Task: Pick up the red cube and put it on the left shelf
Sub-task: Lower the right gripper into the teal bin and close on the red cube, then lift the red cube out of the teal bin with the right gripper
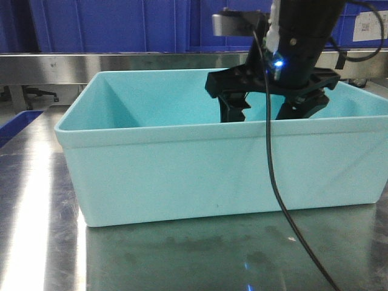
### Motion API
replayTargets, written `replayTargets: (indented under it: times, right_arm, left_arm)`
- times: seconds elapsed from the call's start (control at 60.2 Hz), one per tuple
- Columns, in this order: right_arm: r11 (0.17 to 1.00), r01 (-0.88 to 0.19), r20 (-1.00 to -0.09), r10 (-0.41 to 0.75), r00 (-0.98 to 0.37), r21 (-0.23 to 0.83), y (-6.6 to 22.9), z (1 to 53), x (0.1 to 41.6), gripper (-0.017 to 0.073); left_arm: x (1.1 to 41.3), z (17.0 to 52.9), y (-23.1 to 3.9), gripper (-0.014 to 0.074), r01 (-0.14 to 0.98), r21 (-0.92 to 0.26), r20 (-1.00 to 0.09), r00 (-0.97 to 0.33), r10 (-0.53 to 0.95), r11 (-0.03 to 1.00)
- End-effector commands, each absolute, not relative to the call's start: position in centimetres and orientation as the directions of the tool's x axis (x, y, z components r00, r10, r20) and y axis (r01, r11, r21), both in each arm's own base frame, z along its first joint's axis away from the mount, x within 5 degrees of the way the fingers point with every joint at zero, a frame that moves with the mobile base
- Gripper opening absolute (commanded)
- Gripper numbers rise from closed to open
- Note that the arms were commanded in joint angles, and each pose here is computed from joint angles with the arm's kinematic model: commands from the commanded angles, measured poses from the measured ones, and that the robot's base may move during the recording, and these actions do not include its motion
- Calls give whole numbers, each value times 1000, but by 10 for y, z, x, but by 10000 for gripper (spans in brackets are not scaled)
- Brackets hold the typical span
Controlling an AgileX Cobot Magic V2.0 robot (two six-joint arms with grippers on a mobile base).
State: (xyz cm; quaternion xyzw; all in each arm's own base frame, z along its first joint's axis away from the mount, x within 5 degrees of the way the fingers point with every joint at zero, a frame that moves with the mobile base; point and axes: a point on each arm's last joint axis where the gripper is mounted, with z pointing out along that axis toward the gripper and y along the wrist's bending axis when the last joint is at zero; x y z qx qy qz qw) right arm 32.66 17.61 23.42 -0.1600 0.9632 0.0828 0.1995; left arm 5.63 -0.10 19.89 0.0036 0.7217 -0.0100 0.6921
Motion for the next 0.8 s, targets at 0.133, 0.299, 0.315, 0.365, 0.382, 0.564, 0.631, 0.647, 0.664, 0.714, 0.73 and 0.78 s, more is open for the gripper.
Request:
replayTargets:
  times: [0.133, 0.299, 0.315, 0.365, 0.382, 0.564, 0.631, 0.647, 0.664, 0.714, 0.73, 0.78]
  right_arm:
    - [930, -354, -536, -250, -806, 98, 180, 251, 339, 603]
    - [931, -353, -529, -253, -810, 96, 181, 247, 340, 384]
    - [931, -353, -527, -253, -811, 96, 181, 247, 340, 362]
    - [931, -353, -527, -253, -811, 96, 181, 247, 340, 304]
    - [931, -353, -526, -253, -812, 96, 180, 247, 340, 283]
    - [931, -353, -523, -255, -813, 96, 180, 255, 338, 241]
    - [930, -355, -529, -254, -810, 97, 179, 264, 337, 241]
    - [930, -355, -533, -252, -807, 98, 179, 267, 337, 241]
    - [929, -356, -539, -251, -804, 99, 179, 270, 337, 241]
    - [928, -358, -560, -244, -792, 102, 178, 282, 334, 241]
    - [927, -360, -572, -241, -785, 103, 177, 288, 332, 241]
    - [926, -363, -600, -231, -766, 107, 174, 301, 328, 241]
  left_arm:
    - [56, 200, -1, 101, 23, -17, -999, 38, -18, 1000]
    - [56, 200, -1, 101, 23, -17, -999, 38, -18, 1000]
    - [56, 200, -1, 101, 23, -17, -999, 38, -18, 1000]
    - [56, 200, -1, 101, 23, -17, -999, 38, -18, 1000]
    - [56, 200, -1, 101, 23, -17, -999, 38, -18, 1000]
    - [56, 200, -1, 101, 23, -17, -999, 38, -18, 1000]
    - [56, 200, -1, 101, 23, -17, -999, 38, -18, 1000]
    - [56, 200, -1, 101, 23, -17, -999, 38, -18, 1000]
    - [56, 200, -1, 101, 23, -17, -999, 38, -18, 1000]
    - [56, 200, -1, 101, 23, -17, -999, 38, -18, 1000]
    - [56, 200, -1, 101, 23, -17, -999, 38, -18, 1000]
    - [56, 200, -1, 101, 23, -17, -999, 38, -18, 1000]
